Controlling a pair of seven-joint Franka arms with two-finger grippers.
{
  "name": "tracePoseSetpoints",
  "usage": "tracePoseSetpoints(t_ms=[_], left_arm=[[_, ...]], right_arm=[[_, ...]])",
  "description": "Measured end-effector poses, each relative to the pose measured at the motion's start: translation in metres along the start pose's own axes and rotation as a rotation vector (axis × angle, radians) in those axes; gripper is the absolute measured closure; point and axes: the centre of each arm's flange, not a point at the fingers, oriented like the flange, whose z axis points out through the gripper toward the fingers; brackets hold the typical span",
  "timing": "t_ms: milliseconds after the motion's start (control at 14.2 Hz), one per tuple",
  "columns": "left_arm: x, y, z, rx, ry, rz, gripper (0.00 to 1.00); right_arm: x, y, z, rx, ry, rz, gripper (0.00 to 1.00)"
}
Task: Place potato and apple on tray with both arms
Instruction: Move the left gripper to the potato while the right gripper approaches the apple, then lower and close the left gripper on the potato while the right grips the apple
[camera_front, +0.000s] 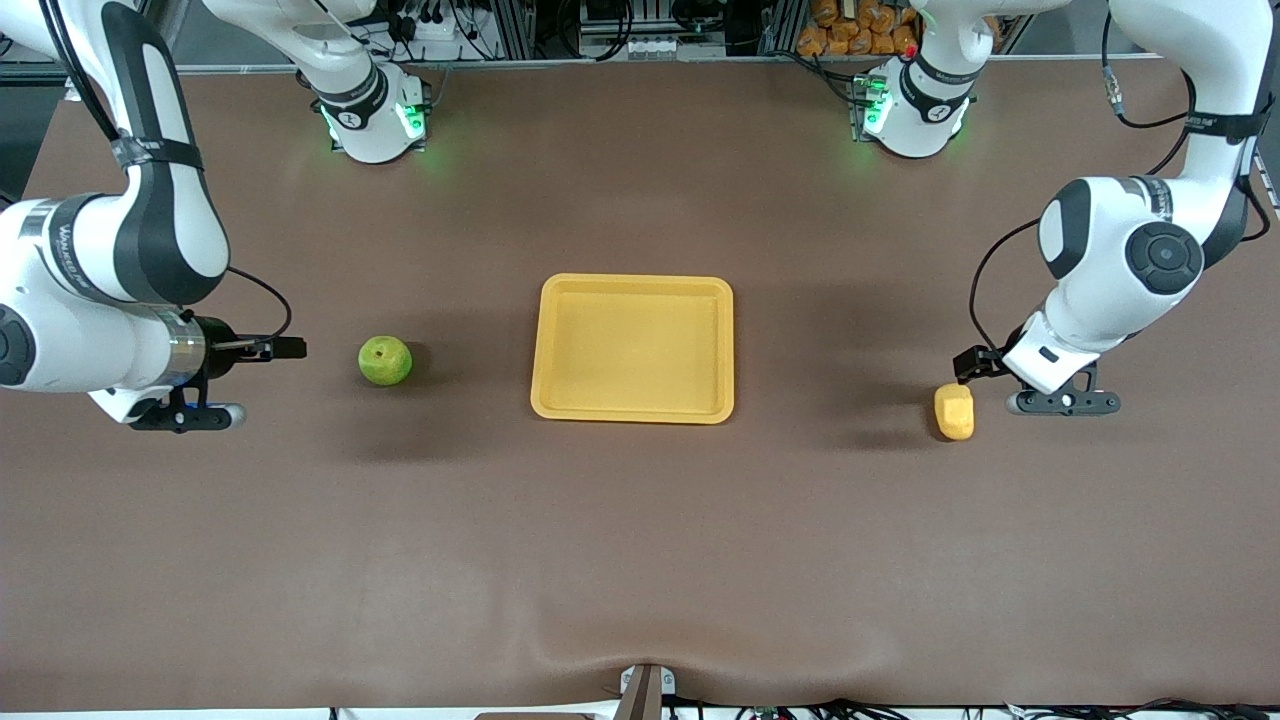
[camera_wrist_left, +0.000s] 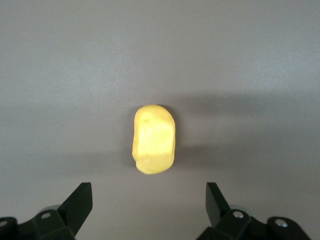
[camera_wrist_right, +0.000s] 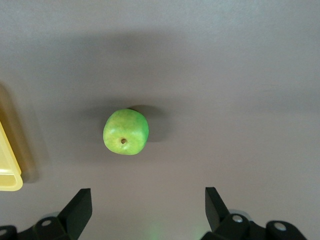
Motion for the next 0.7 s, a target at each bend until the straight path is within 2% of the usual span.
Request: tracePoseSetpoints(t_ms=[492,703], left_arm=[[0.002,0.001,0.069,-0.018,0.019,-0.004,0.0],[0.001,0.0,0.082,-0.021,0.016,-0.007,0.06]], right_arm=[[-0.005,-0.012,0.053,0.001,0.051,0.008,0.0],[-0.011,-0.025,0.064,-0.003,0.078,0.025,0.0]])
